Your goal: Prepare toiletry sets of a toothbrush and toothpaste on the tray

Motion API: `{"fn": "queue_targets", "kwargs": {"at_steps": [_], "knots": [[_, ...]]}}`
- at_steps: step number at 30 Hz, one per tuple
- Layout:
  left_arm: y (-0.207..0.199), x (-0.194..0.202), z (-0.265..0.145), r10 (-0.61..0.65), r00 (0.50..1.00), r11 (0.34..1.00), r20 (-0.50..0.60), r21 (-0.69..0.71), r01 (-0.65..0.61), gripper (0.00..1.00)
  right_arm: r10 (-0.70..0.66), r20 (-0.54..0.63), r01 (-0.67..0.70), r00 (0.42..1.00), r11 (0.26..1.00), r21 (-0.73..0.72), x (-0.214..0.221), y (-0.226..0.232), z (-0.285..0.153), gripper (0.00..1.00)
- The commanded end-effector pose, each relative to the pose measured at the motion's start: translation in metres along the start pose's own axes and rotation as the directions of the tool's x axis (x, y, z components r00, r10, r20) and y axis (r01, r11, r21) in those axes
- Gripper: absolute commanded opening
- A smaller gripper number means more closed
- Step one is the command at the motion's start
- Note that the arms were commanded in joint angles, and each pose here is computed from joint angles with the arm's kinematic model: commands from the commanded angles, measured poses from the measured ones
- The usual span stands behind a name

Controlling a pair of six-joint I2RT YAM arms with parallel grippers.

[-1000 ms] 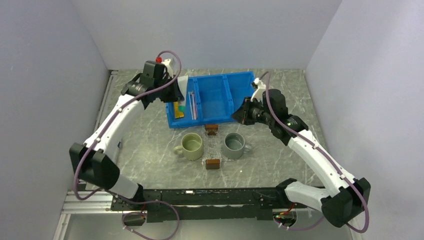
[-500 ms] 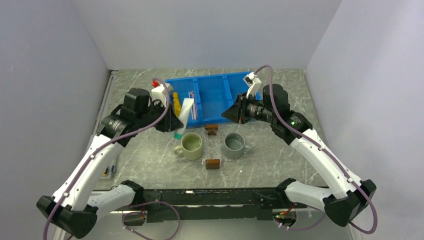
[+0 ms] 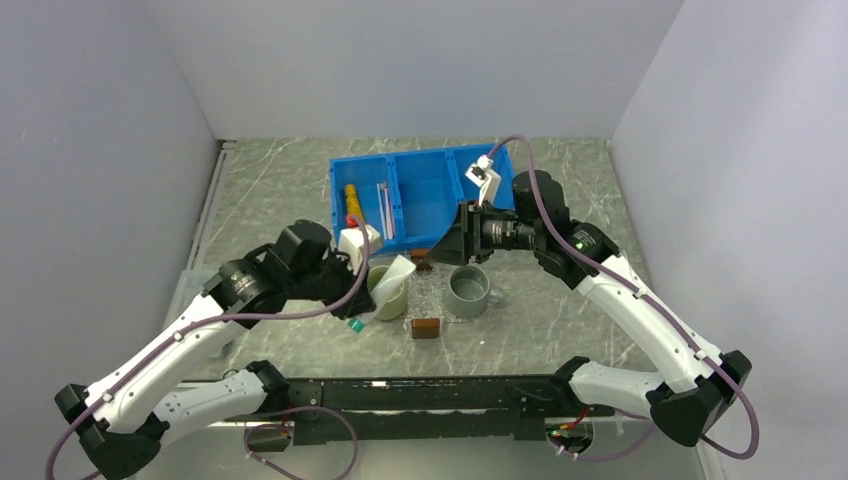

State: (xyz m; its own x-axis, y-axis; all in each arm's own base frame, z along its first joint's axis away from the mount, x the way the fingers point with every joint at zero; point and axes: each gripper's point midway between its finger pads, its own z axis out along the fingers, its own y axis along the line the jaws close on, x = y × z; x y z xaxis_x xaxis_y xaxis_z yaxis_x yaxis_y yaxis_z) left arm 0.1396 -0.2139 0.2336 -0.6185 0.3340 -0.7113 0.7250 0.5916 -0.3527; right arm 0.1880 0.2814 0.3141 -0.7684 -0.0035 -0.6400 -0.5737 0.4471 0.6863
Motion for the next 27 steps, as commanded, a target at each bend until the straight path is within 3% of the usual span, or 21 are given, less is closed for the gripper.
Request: {"fn": "queue_targets", "kwargs": {"at_steps": [1,13,27], "knots": [[-0.007,0.007,0.001,0.134,0.991,0.99,-0.01,-0.032,-0.134,0.13,0.103,-0.079,-0.106,0.992,0.993,-0.046,0.021,0.009,0.004,0.48],[-0.028,0.025,0.019,0.305,0.948,0.946,-0.095,-0.084,-0.313,0.09,0.272,-0.208,-0.279,0.94,0.96,-0.005,0.07,-0.012,0.033,0.54],[-0.037,0.028,0.025,0.334,0.94,0.938,-0.068,-0.071,-0.338,0.08,0.339,-0.259,-0.369,0.904,0.926,-0.076,0.09,-0.008,0.049,0.54]]}}
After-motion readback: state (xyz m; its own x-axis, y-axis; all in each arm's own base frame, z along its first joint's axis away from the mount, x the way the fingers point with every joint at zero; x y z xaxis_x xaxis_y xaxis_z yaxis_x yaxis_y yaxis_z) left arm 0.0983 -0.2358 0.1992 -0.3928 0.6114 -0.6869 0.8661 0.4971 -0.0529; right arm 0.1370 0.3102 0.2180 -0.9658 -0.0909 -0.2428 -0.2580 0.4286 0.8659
